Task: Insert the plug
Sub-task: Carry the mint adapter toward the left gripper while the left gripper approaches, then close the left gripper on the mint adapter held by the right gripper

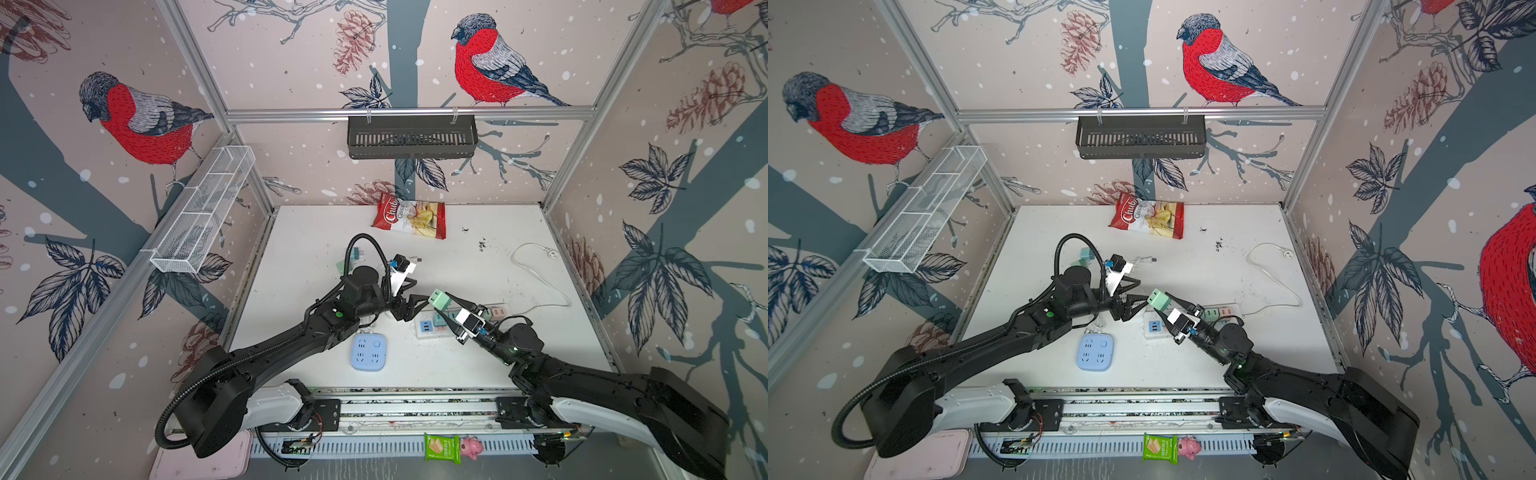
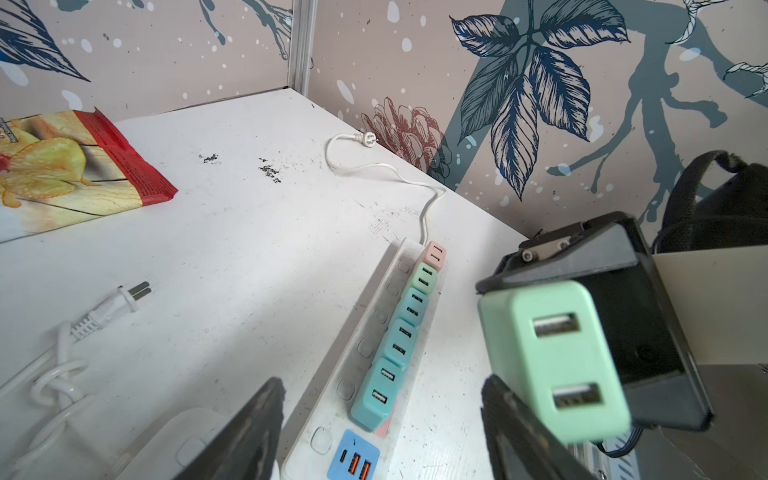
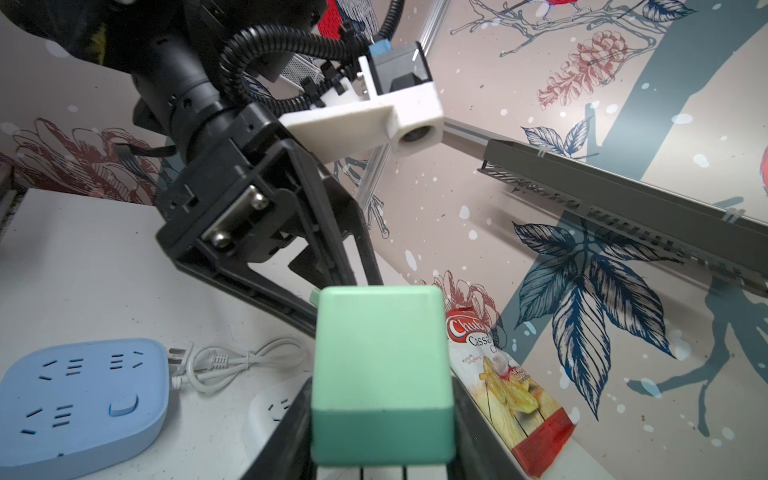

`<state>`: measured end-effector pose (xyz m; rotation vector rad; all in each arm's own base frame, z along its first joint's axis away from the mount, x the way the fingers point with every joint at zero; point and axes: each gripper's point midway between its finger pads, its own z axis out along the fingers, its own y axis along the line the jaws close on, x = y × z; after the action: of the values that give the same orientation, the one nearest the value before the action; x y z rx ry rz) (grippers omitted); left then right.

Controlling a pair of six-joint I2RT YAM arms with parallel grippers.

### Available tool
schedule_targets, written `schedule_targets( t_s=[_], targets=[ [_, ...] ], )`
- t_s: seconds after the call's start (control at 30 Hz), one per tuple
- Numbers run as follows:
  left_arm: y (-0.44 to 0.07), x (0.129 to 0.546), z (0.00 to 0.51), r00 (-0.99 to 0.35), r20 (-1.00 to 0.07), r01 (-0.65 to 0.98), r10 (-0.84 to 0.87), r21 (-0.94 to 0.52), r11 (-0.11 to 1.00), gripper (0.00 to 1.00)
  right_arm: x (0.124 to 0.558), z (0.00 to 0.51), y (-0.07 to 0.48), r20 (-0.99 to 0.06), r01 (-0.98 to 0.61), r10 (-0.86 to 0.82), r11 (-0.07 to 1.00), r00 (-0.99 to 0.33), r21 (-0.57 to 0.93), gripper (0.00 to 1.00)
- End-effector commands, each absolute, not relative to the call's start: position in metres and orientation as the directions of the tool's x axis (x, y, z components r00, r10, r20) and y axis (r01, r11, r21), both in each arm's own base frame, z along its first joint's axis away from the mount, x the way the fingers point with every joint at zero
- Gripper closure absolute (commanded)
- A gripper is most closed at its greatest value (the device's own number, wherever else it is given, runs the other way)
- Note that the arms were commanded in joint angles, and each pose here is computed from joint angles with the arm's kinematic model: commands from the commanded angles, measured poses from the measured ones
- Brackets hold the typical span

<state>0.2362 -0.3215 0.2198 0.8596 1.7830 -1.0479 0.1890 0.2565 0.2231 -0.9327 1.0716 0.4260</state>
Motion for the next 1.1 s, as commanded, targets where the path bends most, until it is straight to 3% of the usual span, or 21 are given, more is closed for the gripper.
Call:
schedule_targets(
  t_s=[0.0, 0.2, 0.53, 0.73, 1.07],
  targets=[
    [-0.334, 0.223, 0.238, -0.337, -0.935, 0.909, 0.112, -0.292, 0.298, 0.25, 0.186, 0.230, 0.258, -0.872, -0.696, -0.114, 0.558, 0.475, -0.452, 0.97],
    [-0.334, 0.215, 0.243, -0.332, -0.939, 0.919, 0.094, -0.299, 0.256, 0.23, 0.194, 0.225, 0.252, -0.881, -0.670, -0.142, 0.598, 0.452, -0.440, 0.97],
    [-0.322, 0.224, 0.249, -0.310, -0.949, 0.897, 0.052, -0.275, 0.345, 0.18, 0.200, 0.232, 0.235, -0.899, -0.648, -0.110, 0.657, 0.424, -0.386, 0.97],
    [-0.318, 0.204, 0.270, -0.258, -0.966, 0.932, -0.016, -0.253, 0.259, 0.16, 0.205, 0.224, 0.240, -0.894, -0.642, -0.154, 0.646, 0.420, -0.413, 0.98],
    [-0.338, 0.205, 0.250, -0.325, -0.943, 0.930, 0.072, -0.304, 0.207, 0.17, 0.195, 0.224, 0.257, -0.873, -0.650, -0.167, 0.607, 0.459, -0.458, 0.98]
  ],
)
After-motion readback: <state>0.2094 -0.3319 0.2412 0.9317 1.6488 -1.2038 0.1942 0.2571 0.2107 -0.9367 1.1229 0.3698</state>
